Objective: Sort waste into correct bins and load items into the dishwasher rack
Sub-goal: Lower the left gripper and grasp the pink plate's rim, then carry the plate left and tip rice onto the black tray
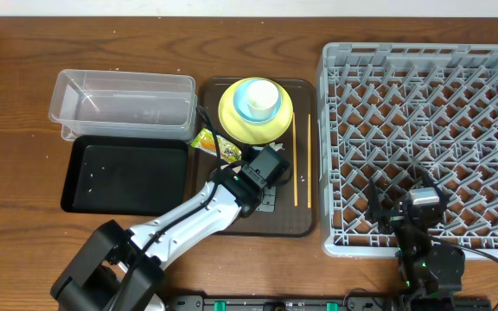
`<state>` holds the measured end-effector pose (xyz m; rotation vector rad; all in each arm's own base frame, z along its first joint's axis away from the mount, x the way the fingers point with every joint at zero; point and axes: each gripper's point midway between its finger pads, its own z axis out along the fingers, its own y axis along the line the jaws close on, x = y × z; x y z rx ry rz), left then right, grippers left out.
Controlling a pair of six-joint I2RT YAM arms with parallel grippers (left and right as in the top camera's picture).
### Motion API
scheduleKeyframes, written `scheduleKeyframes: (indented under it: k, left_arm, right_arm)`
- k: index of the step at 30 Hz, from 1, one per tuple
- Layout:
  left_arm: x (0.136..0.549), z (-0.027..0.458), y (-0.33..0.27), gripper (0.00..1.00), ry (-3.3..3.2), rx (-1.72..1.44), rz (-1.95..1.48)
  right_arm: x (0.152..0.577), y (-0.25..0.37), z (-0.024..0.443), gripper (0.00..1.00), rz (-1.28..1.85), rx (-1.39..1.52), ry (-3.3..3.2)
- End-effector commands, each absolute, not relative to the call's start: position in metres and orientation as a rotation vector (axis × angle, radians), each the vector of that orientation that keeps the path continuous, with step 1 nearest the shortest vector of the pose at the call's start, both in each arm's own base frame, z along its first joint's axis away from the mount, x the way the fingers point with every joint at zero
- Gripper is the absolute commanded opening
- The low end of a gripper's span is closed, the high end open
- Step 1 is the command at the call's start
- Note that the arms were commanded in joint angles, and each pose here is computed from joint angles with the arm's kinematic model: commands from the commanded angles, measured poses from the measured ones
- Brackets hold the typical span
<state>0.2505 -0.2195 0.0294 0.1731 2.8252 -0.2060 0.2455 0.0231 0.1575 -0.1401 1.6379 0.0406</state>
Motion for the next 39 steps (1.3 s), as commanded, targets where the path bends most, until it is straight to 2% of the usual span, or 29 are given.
scheduleKeyframes:
  k: [1, 8, 14, 26, 32, 39]
  left_arm:
    - [0.249, 0.026, -0.218, 0.15, 2.829, 0.174, -0.188]
    - [0.249, 0.026, -0.218, 0.13, 2.830, 0.174, -0.190]
    - [0.248, 0.032, -0.218, 0.06, 2.824, 0.174, -0.202]
    - [0.246, 0.091, -0.213, 0.06, 2.703, 0.150, -0.316]
    - [0.251, 0.126, -0.183, 0.06, 2.636, 0.034, -0.349]
    - [0.255, 0.158, -0.120, 0.06, 2.560, -0.200, -0.322]
  right_arm:
    - [0.245, 0.025, 0.155, 0.99, 0.040, -0.155, 1.648]
    - [0.245, 0.025, 0.155, 0.99, 0.040, -0.155, 1.647]
    - [0.245, 0.025, 0.155, 0.99, 0.040, -0.155, 1.648]
    - [0.245, 0.025, 0.155, 0.99, 0.040, -0.155, 1.648]
    - [0.245, 0.025, 0.155, 0.99, 0.040, -0.155, 1.647]
    - [0.245, 0.025, 0.155, 0.99, 0.040, -0.155, 1.647]
